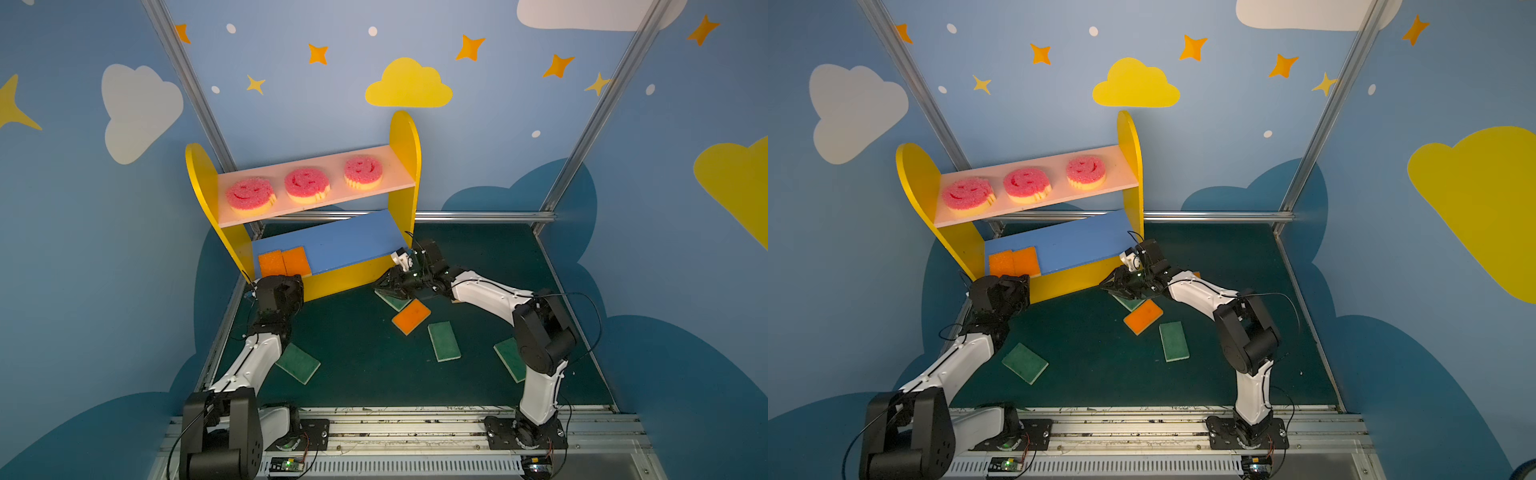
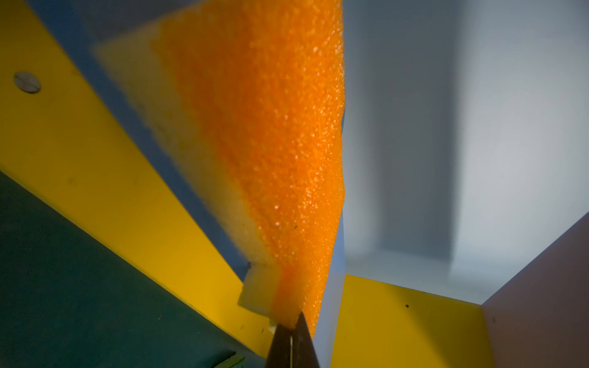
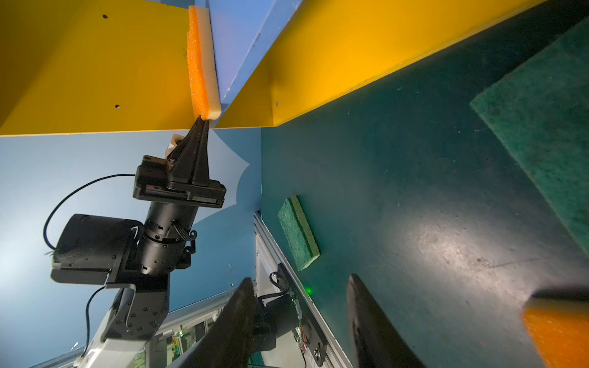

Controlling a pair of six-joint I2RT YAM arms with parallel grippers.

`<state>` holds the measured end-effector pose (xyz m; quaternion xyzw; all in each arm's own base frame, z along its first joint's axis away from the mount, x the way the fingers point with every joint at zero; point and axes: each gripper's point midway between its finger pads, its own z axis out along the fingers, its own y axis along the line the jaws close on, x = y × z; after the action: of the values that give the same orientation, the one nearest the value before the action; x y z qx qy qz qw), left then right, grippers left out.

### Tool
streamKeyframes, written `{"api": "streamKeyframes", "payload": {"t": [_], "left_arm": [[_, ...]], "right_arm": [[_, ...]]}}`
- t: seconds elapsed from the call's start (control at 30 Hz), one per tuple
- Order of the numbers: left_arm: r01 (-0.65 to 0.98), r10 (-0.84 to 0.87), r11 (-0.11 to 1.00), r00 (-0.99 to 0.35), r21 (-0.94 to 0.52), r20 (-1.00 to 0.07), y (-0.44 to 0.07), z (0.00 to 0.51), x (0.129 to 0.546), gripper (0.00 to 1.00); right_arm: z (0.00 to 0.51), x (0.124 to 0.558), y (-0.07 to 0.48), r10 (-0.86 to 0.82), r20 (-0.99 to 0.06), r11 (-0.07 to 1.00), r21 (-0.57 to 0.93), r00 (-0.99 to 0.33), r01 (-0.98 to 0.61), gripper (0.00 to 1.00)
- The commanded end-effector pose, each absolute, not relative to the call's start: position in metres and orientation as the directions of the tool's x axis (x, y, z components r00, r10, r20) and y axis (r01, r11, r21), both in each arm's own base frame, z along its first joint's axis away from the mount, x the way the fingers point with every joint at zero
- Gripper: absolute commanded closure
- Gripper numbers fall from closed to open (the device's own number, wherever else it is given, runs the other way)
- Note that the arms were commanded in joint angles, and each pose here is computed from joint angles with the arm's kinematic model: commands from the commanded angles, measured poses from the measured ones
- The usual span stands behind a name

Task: Place and organize the cleaning sponges onto the shelf
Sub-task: 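Place the orange sponge on the lower shelf beside the first one, then release the orange sponge and withdraw the left gripper from the shelf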

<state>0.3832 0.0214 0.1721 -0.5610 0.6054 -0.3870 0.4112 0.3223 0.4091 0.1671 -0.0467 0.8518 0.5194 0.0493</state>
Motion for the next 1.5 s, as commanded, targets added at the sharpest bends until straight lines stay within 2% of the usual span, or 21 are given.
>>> {"api": "streamKeyframes", "payload": {"t": [0.0,0.3,0.67,0.8,0.9,1.17,1.3,1.47], "left_arm": [[-0.366,-0.996,0.083,-0.056,-0.927,-0.067,0.022,0.175,0.387,0.96],[-0.372,-0.996,0.091,-0.059,-0.924,-0.074,0.027,0.176,0.39,0.87],[-0.358,-0.992,0.114,-0.083,-0.927,-0.09,0.024,0.183,0.384,0.63],[-0.337,-0.988,0.136,-0.113,-0.932,-0.104,0.019,0.188,0.38,0.49],[-0.308,-0.983,0.155,-0.139,-0.938,-0.117,0.014,0.191,0.376,0.43],[-0.278,-0.933,0.317,-0.262,-0.907,-0.246,-0.009,0.204,0.355,0.31],[-0.231,-0.878,0.427,-0.338,-0.874,-0.339,-0.024,0.22,0.346,0.18],[-0.143,-0.779,0.555,-0.435,-0.82,-0.452,-0.05,0.253,0.341,0.14]], "right_arm": [[0.164,0.325,0.41,-0.03,-0.128,0.451,0.884,-0.991,-0.128,0.52],[0.165,0.325,0.409,-0.029,-0.131,0.454,0.882,-0.991,-0.129,0.53],[0.17,0.324,0.409,-0.027,-0.139,0.455,0.88,-0.99,-0.137,0.53],[0.173,0.323,0.408,-0.029,-0.146,0.457,0.878,-0.989,-0.143,0.53],[0.175,0.322,0.407,-0.028,-0.15,0.46,0.876,-0.988,-0.146,0.53],[0.185,0.314,0.4,-0.021,-0.18,0.471,0.866,-0.983,-0.169,0.51],[0.186,0.31,0.394,-0.013,-0.19,0.474,0.863,-0.982,-0.173,0.5],[0.187,0.305,0.378,0.015,-0.207,0.487,0.856,-0.978,-0.173,0.49]]}}
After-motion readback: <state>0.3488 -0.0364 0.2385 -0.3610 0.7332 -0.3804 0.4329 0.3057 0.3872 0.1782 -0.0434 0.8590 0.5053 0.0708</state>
